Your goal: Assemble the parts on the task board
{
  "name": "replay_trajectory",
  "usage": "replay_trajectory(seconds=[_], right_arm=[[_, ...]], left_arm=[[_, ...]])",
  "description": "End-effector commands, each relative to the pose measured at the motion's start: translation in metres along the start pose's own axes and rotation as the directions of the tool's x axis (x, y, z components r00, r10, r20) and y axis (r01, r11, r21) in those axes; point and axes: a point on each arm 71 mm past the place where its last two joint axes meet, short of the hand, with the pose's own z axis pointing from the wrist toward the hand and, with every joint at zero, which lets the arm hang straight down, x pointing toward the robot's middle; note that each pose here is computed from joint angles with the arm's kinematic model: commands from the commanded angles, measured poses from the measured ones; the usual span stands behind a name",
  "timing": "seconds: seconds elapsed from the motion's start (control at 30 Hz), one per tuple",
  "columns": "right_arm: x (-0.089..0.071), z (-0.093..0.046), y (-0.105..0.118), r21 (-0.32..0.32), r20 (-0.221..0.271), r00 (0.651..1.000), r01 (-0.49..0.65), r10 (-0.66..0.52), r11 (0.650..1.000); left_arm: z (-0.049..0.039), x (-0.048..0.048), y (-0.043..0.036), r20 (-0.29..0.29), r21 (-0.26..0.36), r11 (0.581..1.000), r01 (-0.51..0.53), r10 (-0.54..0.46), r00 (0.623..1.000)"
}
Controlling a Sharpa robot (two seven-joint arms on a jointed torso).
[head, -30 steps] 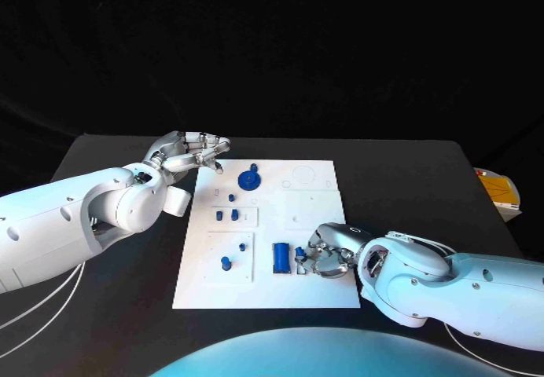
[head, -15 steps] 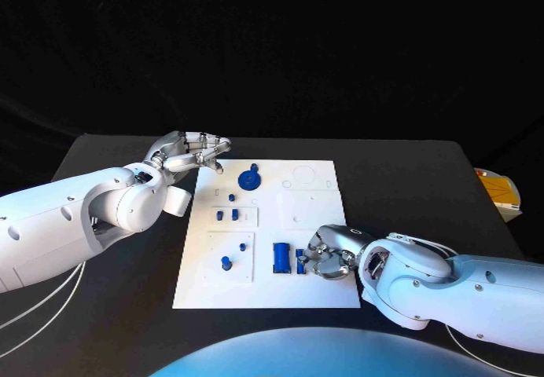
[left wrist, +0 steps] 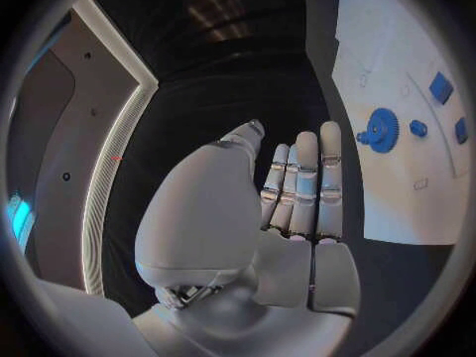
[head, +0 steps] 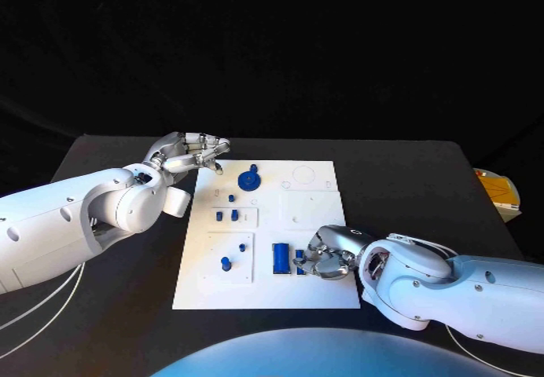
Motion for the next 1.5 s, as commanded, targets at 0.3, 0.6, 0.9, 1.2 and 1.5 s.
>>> replay_trajectory(seconds=[0.3,0.6,0.9,1.2,1.5], right_arm=[[-0.019,-0.005,-0.011,-0.068,0.109,0.989,-0.093,0.100,0.993],[-0.075,0.010,-0.043,-0.245,0.233,0.853,-0.414,0.468,0.877],[-0.114,0.049,-0.089,-0.298,0.303,0.653,-0.627,0.694,0.720],[-0.135,0.085,-0.112,-0.344,0.331,0.541,-0.693,0.773,0.633],[-0.141,0.099,-0.118,-0.308,0.384,0.552,-0.679,0.740,0.666]], left_arm=[[0.0005,0.0013,-0.0013,-0.009,0.015,1.000,0.005,-0.005,1.000],[0.0019,-0.0005,-0.0001,0.015,0.048,0.998,0.041,-0.042,0.999],[0.0072,-0.0083,0.0146,0.080,0.064,0.991,0.117,-0.122,0.989],[0.0195,-0.0232,0.0251,0.172,0.098,0.981,0.166,-0.181,0.968],[0.0268,-0.0287,0.0324,0.191,0.069,0.987,0.144,-0.155,0.969]])
